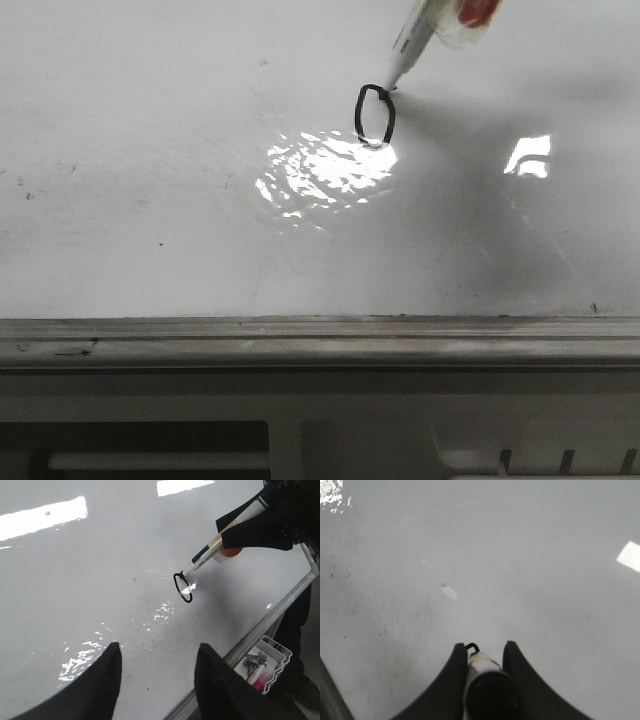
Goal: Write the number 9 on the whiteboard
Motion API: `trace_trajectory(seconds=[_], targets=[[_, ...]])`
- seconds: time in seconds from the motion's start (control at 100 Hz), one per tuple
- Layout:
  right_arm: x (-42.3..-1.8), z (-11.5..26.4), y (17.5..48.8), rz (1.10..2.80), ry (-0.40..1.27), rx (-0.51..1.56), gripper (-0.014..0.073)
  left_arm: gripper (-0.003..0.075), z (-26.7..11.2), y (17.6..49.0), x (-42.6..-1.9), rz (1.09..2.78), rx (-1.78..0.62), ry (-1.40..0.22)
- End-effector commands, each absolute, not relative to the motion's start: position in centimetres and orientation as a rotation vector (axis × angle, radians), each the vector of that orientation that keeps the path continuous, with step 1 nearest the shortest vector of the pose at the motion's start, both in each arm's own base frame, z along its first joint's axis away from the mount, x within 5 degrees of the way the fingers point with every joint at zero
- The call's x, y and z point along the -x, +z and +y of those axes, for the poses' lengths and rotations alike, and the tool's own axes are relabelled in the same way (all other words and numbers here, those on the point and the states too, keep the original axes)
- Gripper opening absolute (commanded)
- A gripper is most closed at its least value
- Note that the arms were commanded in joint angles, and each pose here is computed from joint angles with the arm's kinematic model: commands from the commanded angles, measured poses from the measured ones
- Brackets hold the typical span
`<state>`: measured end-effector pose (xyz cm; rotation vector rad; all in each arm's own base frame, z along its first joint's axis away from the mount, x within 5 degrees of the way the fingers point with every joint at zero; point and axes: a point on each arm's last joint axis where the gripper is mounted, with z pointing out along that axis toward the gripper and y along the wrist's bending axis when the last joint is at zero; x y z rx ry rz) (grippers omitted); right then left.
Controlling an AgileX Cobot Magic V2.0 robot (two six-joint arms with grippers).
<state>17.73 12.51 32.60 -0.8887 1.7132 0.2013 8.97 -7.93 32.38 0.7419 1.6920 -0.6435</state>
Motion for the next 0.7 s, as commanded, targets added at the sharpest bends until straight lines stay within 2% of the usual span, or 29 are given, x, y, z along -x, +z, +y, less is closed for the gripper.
trace_trajectory(seconds=[0.0, 0.24, 0.36, 0.69], targets=[[-17.7, 12.3, 32.5, 1.740, 0.174, 0.930, -0.0045, 0.0303, -7.8, 33.5, -9.1, 1.657, -0.674, -0.667], [-15.9, 13.0, 28.4, 1.876, 0.285, 0.987, -0.0045, 0.0303, -7.8, 33.5, -9.1, 1.657, -0.674, -0.667], [-15.2, 13.2, 26.5, 1.878, 0.303, 0.997, -0.0045, 0.0303, -7.8, 33.5, -9.1, 1.657, -0.674, -0.667], [-15.3, 13.3, 27.2, 1.834, 0.308, 0.965, -0.0045, 0.0303, -7.8, 33.5, -9.1, 1.657, -0.674, -0.667]])
